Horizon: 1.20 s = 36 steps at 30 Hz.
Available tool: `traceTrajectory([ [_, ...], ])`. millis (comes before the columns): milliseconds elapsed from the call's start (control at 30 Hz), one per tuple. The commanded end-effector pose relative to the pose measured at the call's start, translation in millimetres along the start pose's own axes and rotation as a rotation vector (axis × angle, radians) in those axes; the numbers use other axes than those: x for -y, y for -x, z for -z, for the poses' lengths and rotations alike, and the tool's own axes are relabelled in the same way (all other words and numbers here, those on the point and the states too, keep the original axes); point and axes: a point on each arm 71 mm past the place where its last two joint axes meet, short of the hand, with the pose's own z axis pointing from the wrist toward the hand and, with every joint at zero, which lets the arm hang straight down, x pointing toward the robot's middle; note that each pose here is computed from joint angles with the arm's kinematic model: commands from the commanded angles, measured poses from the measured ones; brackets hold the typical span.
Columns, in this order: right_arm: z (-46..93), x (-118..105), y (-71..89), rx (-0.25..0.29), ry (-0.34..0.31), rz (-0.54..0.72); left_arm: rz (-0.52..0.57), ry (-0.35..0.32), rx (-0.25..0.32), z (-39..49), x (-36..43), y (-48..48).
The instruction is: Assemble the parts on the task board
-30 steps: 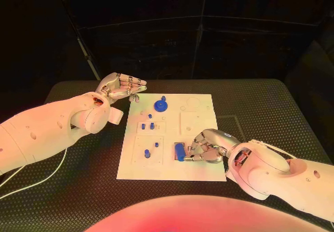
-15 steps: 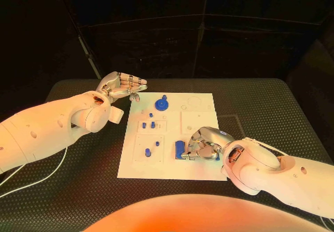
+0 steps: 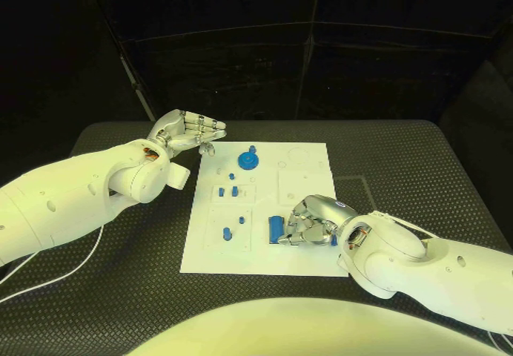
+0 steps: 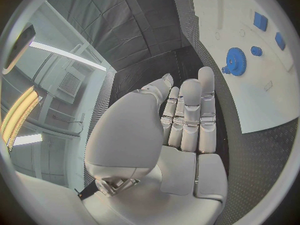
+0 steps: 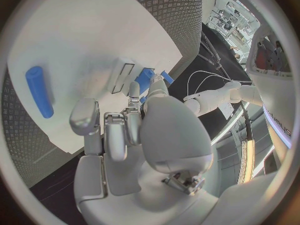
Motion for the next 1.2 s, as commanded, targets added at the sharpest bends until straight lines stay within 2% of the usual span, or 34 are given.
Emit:
traceTrajectory([
  [33, -0.6, 1.2, -0.3, -0.022, -0.01, 0.026, 0.006, -0.002, -0.009, -0.1, 1.4, -0.8],
  [267, -0.6, 1.8, -1.4, -0.037, -0.014, 0.034, 0.005, 0.0, -0.008, -0.2, 1.2, -0.6],
  [433, 2.5, 1.5, 1.1, -0.021, 0.004, 0.014, 0.005, 0.0, -0.006, 0.0, 1.0, 0.2],
  [733, 20.5, 12.7, 14.2, 0.027, 0.034, -0.102, 0.004, -0.001, -0.003, 0.3, 1.0, 1.0],
  [933, 42.4, 40.5, 29.7, 0.051, -0.03, -0.165, 0.003, -0.006, -0.001, 0.6, 1.2, 1.4],
  [1200, 59.3, 77.4, 44.5, 0.09, -0.167, -0.098, 0.003, -0.009, 0.0, 0.2, 1.0, 1.0],
])
